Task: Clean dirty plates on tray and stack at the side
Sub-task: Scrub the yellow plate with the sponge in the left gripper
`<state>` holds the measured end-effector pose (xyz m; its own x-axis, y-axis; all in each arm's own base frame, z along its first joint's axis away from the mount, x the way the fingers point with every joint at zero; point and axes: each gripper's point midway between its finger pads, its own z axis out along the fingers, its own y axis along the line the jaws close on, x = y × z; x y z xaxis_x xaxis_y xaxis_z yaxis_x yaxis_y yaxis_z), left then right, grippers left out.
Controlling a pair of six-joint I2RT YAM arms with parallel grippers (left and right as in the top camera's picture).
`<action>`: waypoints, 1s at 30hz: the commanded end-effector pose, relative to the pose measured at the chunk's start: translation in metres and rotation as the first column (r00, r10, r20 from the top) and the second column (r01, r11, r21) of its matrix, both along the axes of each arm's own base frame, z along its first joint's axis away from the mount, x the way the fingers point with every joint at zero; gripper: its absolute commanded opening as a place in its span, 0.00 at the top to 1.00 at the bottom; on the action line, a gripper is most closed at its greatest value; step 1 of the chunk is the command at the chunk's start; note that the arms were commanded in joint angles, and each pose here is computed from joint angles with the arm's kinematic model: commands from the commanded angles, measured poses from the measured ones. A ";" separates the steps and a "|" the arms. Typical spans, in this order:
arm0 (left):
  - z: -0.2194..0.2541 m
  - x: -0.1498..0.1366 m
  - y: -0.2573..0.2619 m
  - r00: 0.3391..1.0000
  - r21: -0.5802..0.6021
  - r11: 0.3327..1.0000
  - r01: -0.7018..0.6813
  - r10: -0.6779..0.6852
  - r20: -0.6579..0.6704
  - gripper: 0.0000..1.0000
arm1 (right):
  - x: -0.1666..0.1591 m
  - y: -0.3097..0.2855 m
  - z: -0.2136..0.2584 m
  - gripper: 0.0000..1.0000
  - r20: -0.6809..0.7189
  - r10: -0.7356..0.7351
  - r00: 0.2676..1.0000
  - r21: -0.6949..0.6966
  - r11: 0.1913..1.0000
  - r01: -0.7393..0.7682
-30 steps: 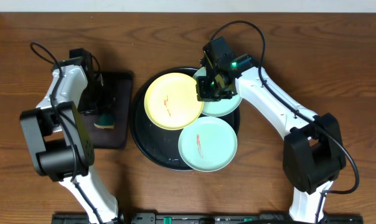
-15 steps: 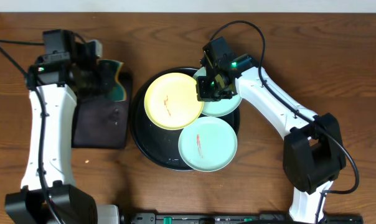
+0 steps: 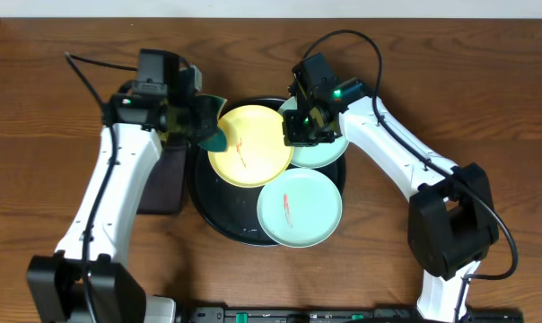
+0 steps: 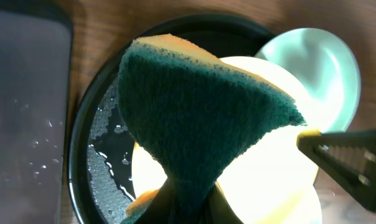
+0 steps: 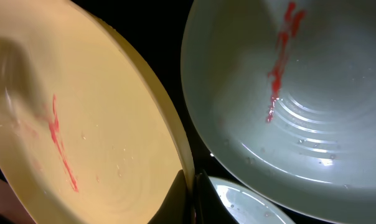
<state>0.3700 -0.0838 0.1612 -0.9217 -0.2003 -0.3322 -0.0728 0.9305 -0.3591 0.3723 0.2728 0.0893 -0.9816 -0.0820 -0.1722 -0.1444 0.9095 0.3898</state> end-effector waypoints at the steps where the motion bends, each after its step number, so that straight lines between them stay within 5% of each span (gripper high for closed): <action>1: -0.020 0.002 0.003 0.995 0.031 0.996 -0.086 0.088 -0.053 0.93 | -0.006 0.013 0.007 0.99 0.015 0.036 0.999 0.016 0.999 -0.037; 11: -0.062 0.003 -0.022 0.982 0.075 0.992 -0.105 0.116 -0.152 0.93 | -0.008 0.020 0.007 0.99 0.036 0.044 0.998 0.002 0.999 -0.044; 24: -0.070 -0.037 -0.072 0.967 0.065 0.994 0.090 -0.071 -0.246 0.93 | 0.014 0.002 0.010 0.99 0.058 -0.024 0.998 0.025 0.999 0.022; 30: -0.070 -0.031 -0.070 0.976 0.122 0.988 0.090 -0.063 -0.207 0.93 | 0.014 0.001 0.011 0.99 0.049 -0.025 0.998 0.036 0.999 0.023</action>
<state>0.3347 -0.1610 0.0937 -0.9863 -0.1072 -0.1252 -0.0713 0.9623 -0.2626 0.3850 0.2718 0.0919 -0.9735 -0.0657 -0.2191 -0.1484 0.9103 0.3865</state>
